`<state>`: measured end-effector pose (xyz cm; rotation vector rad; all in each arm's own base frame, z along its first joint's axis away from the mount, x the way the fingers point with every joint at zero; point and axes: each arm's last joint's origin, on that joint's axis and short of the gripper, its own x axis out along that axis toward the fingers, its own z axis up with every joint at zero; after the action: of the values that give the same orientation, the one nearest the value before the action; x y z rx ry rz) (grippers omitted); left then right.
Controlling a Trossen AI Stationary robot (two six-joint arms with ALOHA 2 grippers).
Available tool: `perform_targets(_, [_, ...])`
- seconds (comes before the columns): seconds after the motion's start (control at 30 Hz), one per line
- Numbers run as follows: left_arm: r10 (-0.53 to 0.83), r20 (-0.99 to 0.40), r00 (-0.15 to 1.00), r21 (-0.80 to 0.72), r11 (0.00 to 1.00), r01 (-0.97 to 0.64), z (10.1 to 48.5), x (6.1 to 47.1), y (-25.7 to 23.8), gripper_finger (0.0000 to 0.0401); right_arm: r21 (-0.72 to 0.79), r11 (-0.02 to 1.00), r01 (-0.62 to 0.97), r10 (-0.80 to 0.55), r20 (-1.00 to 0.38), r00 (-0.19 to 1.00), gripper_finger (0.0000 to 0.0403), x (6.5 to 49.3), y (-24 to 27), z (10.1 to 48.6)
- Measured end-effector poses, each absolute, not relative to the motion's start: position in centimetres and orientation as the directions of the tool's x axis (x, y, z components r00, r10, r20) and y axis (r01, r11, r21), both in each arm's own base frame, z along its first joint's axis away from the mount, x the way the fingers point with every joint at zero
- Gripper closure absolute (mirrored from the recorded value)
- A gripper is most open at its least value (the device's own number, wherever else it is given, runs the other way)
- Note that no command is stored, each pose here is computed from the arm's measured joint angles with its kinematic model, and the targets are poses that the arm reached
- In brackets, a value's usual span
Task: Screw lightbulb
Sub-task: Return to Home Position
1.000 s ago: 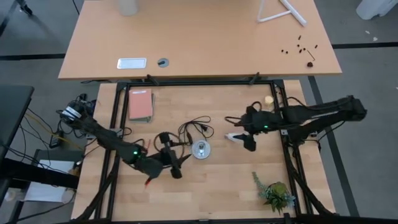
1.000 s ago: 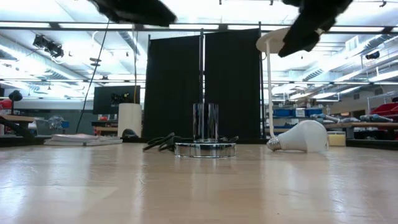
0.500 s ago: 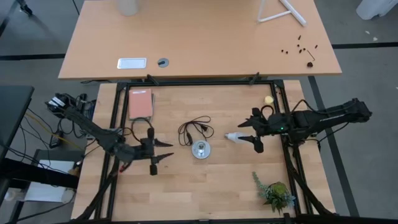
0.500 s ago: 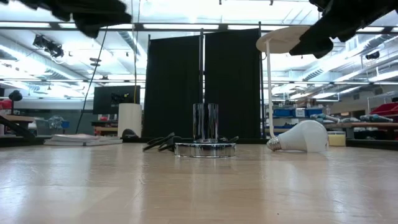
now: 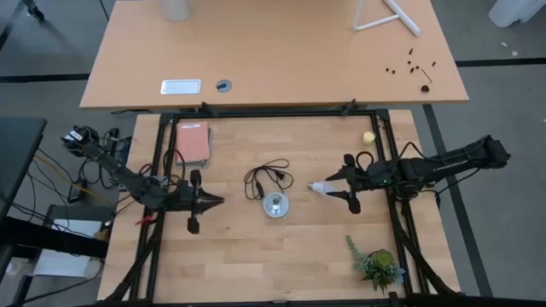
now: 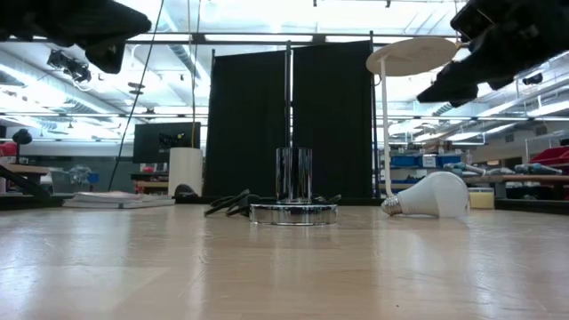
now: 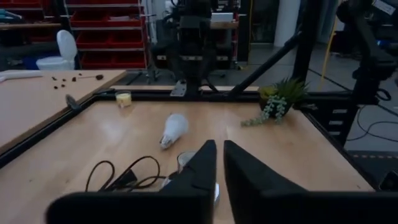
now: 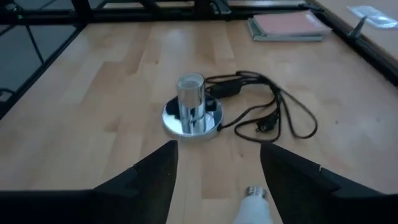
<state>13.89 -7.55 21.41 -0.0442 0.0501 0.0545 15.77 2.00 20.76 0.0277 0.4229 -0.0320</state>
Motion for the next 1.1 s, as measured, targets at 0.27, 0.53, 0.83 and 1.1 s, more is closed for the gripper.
perform_targets(0.27, [0.008, -0.019, 1.000, -0.098, 0.995, -0.010, 19.9, 12.6, -6.8, 0.0394, 0.036, 0.999, 0.011, 0.003, -0.376, 0.927, 0.0202, 14.9, 1.9, 19.6])
perform_targets(0.53, [-0.103, 0.104, 0.989, -0.165, 0.979, 0.119, 18.3, 11.5, -6.3, 0.0398, 0.058, 0.994, -0.097, 0.107, -0.212, 0.971, 0.0250, 14.1, 2.1, 18.7])
perform_targets(0.83, [-0.154, 0.112, 0.982, -0.161, 0.972, 0.171, 17.8, 11.3, -6.4, 0.0400, 0.043, 0.988, -0.148, 0.153, -0.158, 0.976, 0.0311, 13.3, 2.1, 17.1])
perform_targets(1.1, [-0.172, 0.093, 0.981, -0.162, 0.969, 0.186, 17.6, 11.4, -6.5, 0.0399, 0.051, 0.982, -0.180, 0.185, -0.119, 0.976, 0.0381, 12.7, 2.1, 15.5])
